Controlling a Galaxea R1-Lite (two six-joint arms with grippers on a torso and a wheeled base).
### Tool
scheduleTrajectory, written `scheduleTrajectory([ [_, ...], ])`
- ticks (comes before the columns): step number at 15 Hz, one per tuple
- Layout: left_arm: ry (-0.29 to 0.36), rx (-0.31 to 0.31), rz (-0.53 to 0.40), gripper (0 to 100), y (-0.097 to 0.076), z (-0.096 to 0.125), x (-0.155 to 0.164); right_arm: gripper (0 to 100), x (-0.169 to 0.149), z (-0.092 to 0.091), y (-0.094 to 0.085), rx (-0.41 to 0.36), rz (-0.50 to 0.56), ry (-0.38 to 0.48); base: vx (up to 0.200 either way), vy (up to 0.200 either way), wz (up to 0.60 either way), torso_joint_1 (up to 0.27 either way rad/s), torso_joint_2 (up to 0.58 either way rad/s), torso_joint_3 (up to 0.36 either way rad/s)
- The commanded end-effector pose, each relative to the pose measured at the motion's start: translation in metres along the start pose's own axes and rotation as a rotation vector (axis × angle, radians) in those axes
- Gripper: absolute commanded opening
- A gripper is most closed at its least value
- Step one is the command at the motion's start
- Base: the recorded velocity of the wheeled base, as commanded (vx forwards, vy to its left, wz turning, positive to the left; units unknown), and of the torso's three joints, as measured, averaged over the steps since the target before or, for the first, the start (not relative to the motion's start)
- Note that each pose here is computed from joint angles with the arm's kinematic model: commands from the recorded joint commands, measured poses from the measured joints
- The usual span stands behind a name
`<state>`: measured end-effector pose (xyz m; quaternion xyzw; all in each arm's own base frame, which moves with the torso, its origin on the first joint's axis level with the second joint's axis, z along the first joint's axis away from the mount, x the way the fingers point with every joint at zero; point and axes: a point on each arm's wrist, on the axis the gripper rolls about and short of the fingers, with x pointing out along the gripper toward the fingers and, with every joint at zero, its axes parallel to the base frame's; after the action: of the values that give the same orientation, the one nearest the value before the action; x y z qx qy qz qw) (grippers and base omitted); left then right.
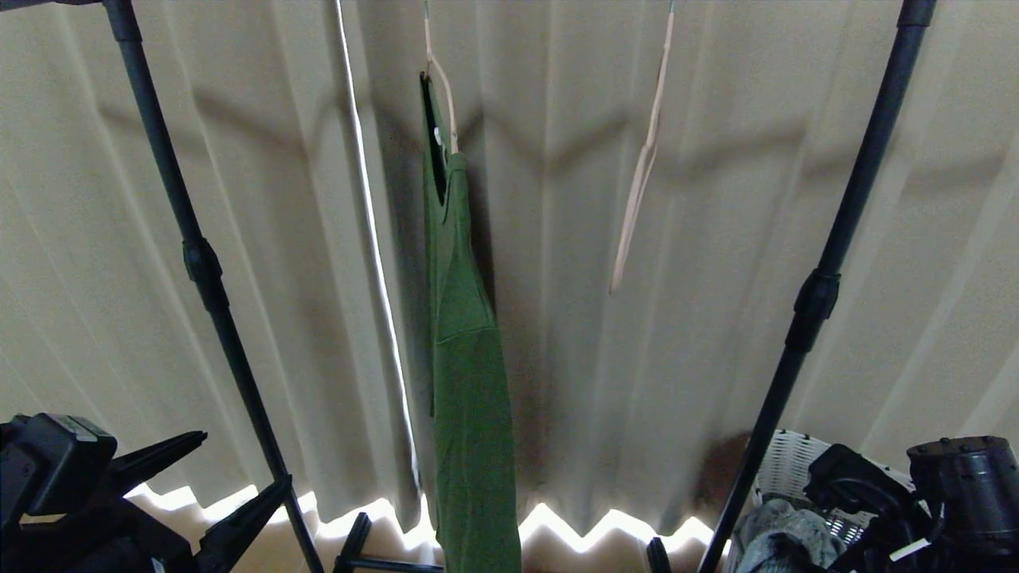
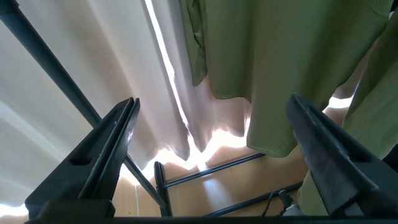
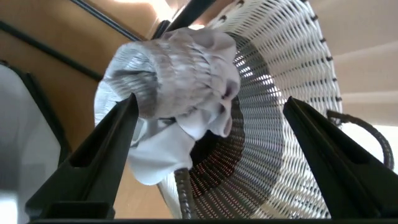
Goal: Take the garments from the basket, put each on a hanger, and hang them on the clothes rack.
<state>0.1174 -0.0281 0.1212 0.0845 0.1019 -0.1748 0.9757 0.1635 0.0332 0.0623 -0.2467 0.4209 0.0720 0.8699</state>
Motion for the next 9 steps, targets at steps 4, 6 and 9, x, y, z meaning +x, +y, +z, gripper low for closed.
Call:
scheduleTrajectory([
  [4, -0.002, 0.000, 0.002, 100, 0.000, 0.000, 0.000, 100, 0.024, 0.006, 0.002, -0.004, -0.061, 0.057, 0.000, 0.000, 0.00, 0.000, 0.00, 0.000],
  [6, -0.003, 0.000, 0.002, 100, 0.000, 0.000, 0.000, 100, 0.029, 0.005, 0.003, -0.009, -0.073, 0.079, 0.000, 0.000, 0.00, 0.000, 0.00, 0.000],
  [9, 0.000, 0.000, 0.001, 100, 0.000, 0.000, 0.000, 0, 0.027, 0.005, 0.002, -0.004, -0.085, 0.070, 0.000, 0.000, 0.00, 0.000, 0.00, 0.000],
])
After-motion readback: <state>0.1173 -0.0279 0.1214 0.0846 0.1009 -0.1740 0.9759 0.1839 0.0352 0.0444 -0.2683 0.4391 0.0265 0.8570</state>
